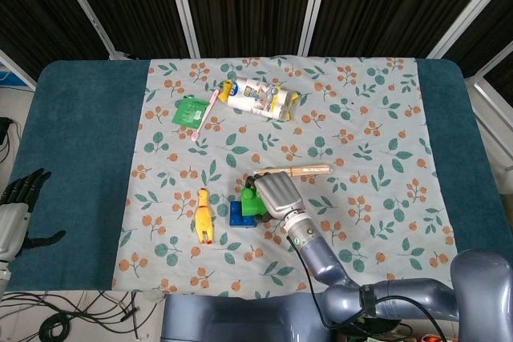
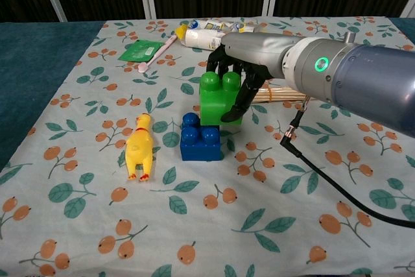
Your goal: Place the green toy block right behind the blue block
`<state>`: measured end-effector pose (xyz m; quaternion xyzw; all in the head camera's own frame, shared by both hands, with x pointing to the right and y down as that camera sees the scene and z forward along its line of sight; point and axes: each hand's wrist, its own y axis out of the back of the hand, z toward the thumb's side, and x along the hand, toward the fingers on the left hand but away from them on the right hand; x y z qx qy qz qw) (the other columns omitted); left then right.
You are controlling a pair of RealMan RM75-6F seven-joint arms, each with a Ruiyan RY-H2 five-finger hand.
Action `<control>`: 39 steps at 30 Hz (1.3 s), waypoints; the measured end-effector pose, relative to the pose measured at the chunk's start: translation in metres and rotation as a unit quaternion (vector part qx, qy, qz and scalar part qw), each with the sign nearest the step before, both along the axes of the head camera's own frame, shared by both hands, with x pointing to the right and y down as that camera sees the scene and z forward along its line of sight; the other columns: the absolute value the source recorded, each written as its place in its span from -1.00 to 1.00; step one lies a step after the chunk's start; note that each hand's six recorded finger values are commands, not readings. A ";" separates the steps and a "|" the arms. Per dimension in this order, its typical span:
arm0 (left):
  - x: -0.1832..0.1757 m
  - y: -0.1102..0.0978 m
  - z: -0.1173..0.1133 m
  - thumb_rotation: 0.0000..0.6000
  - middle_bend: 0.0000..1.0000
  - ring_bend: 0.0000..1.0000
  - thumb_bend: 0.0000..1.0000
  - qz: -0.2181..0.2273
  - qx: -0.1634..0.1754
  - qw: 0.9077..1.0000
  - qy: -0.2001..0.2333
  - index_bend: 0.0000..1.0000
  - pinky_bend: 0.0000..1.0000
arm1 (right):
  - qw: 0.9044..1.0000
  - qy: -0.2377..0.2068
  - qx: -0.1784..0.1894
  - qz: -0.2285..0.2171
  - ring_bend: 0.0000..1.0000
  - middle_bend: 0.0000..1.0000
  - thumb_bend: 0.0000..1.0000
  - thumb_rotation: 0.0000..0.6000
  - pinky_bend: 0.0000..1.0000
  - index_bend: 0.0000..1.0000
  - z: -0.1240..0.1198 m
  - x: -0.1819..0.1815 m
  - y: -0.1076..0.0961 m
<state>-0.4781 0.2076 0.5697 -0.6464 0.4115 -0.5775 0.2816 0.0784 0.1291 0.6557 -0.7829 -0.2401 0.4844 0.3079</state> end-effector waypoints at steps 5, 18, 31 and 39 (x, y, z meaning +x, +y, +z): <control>0.000 0.000 0.000 1.00 -1.00 -1.00 -0.98 -0.003 -0.002 1.000 0.004 -1.00 -1.00 | 1.000 0.004 0.004 -0.001 -0.06 0.02 -0.18 1.00 0.05 0.16 0.003 -0.005 -0.004; 0.000 0.001 0.001 1.00 -1.00 -1.00 -0.98 -0.009 -0.008 1.000 0.009 -1.00 -1.00 | 1.000 0.014 -0.012 -0.003 -0.05 0.03 -0.18 1.00 0.05 0.17 0.012 -0.010 0.000; -0.001 0.000 0.001 1.00 -1.00 -1.00 -0.98 -0.013 -0.008 1.000 0.013 -1.00 -1.00 | 1.000 0.010 -0.012 -0.013 -0.05 0.03 -0.18 1.00 0.05 0.17 0.016 -0.018 0.003; -0.001 0.000 0.001 1.00 -1.00 -1.00 -0.98 -0.015 -0.008 1.000 0.015 -1.00 -1.00 | 0.999 0.026 -0.019 -0.022 -0.06 0.03 -0.18 1.00 0.05 0.17 0.022 -0.018 0.007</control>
